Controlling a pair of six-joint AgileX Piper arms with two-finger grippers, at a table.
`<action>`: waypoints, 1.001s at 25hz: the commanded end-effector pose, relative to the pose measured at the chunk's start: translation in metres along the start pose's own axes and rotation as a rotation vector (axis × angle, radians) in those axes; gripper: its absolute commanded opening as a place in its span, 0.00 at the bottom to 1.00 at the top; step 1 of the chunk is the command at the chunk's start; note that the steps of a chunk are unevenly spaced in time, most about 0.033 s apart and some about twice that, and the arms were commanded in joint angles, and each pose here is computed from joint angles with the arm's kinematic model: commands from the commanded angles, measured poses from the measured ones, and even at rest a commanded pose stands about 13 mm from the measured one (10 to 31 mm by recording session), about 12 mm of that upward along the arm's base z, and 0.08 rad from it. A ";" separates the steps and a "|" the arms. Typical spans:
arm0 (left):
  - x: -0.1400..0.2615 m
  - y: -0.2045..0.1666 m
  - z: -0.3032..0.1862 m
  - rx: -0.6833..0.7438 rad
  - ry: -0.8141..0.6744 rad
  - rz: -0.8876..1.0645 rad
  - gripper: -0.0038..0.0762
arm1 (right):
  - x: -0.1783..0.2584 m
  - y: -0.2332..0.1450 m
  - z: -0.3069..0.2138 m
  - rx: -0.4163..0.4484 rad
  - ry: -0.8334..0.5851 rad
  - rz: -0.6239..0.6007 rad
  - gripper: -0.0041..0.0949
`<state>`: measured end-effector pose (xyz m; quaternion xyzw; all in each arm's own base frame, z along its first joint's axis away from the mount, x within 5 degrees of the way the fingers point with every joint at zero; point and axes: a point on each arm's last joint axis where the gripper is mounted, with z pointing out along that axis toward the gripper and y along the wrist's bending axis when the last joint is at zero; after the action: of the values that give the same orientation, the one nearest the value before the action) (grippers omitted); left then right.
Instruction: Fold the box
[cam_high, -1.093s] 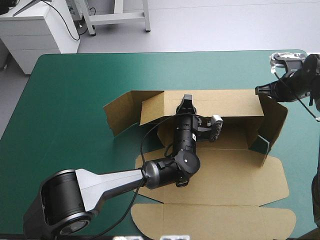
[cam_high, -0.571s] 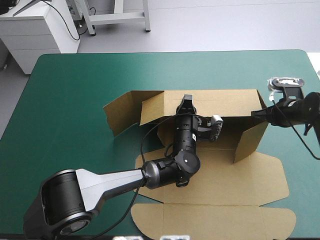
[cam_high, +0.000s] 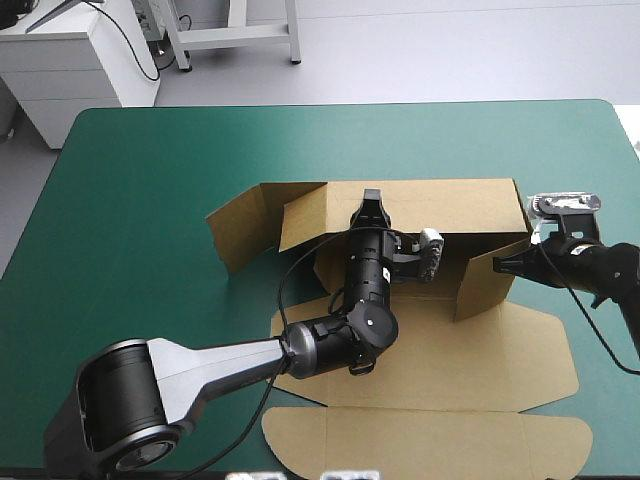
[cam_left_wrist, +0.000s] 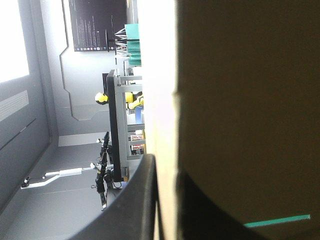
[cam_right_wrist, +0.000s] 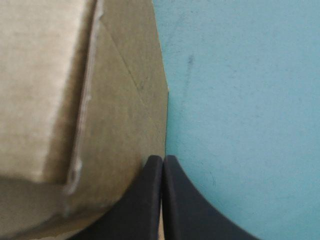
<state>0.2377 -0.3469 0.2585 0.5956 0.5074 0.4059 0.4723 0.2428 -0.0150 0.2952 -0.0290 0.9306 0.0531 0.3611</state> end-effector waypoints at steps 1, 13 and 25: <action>0.008 0.011 -0.008 0.044 0.031 -0.115 0.04 | -0.011 0.001 -0.012 0.012 -0.089 -0.044 0.02; 0.008 0.015 -0.009 0.018 0.005 -0.097 0.04 | -0.003 0.005 -0.012 -0.029 0.003 -0.203 0.48; 0.008 0.015 -0.009 0.023 0.005 -0.096 0.04 | -0.007 0.008 -0.029 -0.031 0.029 -0.307 0.51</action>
<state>0.2363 -0.3450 0.2609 0.5957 0.5091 0.4001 0.4753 0.2272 -0.0116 0.3031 -0.1679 0.9376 0.0251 0.3034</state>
